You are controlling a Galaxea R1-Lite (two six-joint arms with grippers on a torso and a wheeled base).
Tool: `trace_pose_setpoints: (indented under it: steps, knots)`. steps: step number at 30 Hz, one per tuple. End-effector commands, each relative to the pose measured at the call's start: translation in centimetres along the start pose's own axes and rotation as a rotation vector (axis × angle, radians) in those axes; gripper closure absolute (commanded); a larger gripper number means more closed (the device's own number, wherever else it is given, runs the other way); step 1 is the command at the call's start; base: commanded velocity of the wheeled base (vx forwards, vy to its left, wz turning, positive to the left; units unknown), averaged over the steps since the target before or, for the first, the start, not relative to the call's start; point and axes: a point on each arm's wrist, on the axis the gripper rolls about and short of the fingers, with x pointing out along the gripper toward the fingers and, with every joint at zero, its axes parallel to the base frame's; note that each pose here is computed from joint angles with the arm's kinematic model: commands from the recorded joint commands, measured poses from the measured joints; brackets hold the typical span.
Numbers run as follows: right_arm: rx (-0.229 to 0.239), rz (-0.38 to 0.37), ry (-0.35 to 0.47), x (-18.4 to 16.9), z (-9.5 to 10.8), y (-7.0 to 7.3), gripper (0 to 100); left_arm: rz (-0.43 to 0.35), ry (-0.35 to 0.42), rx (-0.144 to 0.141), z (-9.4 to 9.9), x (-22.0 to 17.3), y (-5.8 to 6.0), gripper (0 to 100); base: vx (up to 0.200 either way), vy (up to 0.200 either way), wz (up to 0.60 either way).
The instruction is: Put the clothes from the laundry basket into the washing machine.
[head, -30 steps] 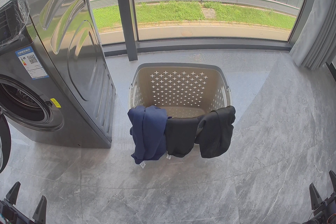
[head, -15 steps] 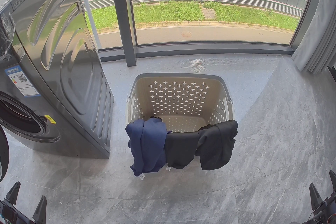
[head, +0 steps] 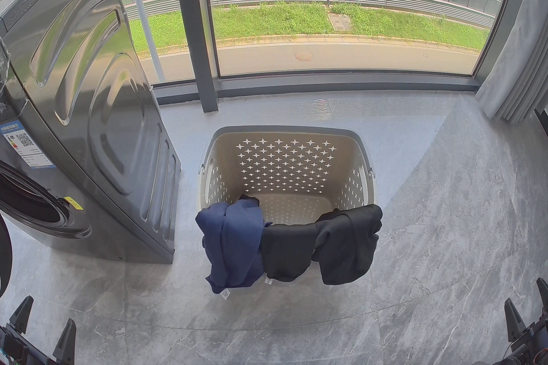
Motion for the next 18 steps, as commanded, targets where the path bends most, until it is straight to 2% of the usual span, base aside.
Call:
trace_pose_setpoints:
  steps: [1,6,16,18]
  knots:
    - [0.000,0.000,-0.006,-0.05,-0.31,0.00,0,0.000,0.007,-0.001,-0.46,0.05,0.01,0,0.000,0.000,0.00]
    - [0.000,0.000,-0.006,-0.05,-0.31,0.00,0,0.000,0.007,0.001,-0.46,0.05,0.01,0,0.000,0.000,0.00]
    - [0.000,-0.006,-0.006,-0.05,-0.31,-0.02,0,0.000,0.005,0.000,-0.47,0.04,0.01,0,-0.200,0.000,0.00]
    - [0.000,-0.004,-0.006,-0.05,-0.31,-0.01,0,0.000,0.005,0.000,-0.47,0.04,0.01,0,0.000,0.000,0.00]
